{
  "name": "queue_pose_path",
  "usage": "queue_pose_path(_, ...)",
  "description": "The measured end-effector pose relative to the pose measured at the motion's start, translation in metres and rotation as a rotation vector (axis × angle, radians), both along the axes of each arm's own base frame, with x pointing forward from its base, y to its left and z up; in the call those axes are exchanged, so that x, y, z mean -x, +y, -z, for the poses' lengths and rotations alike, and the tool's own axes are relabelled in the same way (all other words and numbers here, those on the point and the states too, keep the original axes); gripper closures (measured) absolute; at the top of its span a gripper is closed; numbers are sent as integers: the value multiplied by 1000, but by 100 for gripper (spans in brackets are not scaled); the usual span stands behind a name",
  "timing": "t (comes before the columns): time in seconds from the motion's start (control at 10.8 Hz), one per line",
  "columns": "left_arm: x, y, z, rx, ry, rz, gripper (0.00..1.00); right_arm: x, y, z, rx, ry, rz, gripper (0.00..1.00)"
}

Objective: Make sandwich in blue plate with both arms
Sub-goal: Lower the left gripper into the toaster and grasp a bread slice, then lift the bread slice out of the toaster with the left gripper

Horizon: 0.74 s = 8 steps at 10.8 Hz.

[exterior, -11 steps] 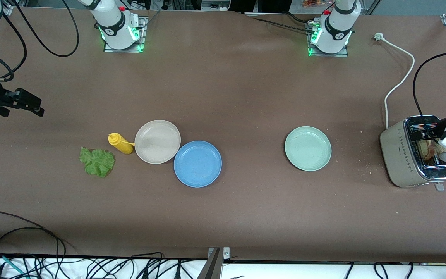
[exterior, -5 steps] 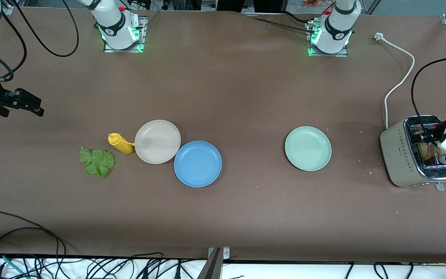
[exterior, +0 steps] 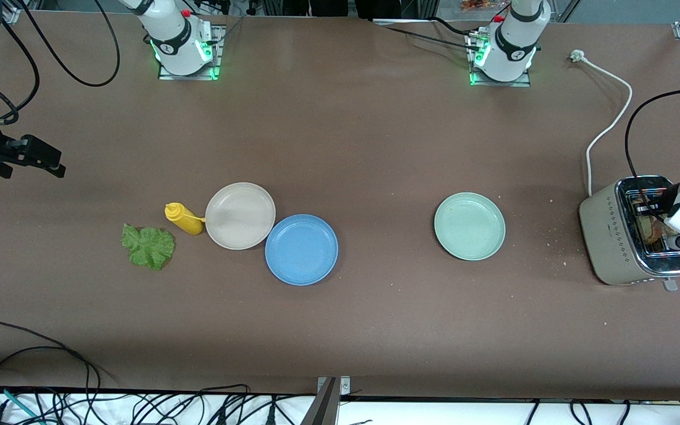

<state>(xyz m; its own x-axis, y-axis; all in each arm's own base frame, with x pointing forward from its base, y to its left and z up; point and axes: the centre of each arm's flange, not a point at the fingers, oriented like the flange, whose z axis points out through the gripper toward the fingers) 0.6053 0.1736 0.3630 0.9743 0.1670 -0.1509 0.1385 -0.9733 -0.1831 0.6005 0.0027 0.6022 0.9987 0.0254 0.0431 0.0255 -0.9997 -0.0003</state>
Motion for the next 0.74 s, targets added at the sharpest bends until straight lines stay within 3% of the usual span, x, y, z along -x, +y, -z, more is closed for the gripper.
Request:
queue_pose_path(0.09,0,1,-1,-1,0,7,85,0,0,0,0,0,0,0)
queue_pose_path(0.46,-1,2,-36,-5,-40,16,86,0,-1,0,0,0,1,0)
queue_pose_path(0.74,8,-5,-96,10,1,3,90,0,-1,0,0,0,2,0)
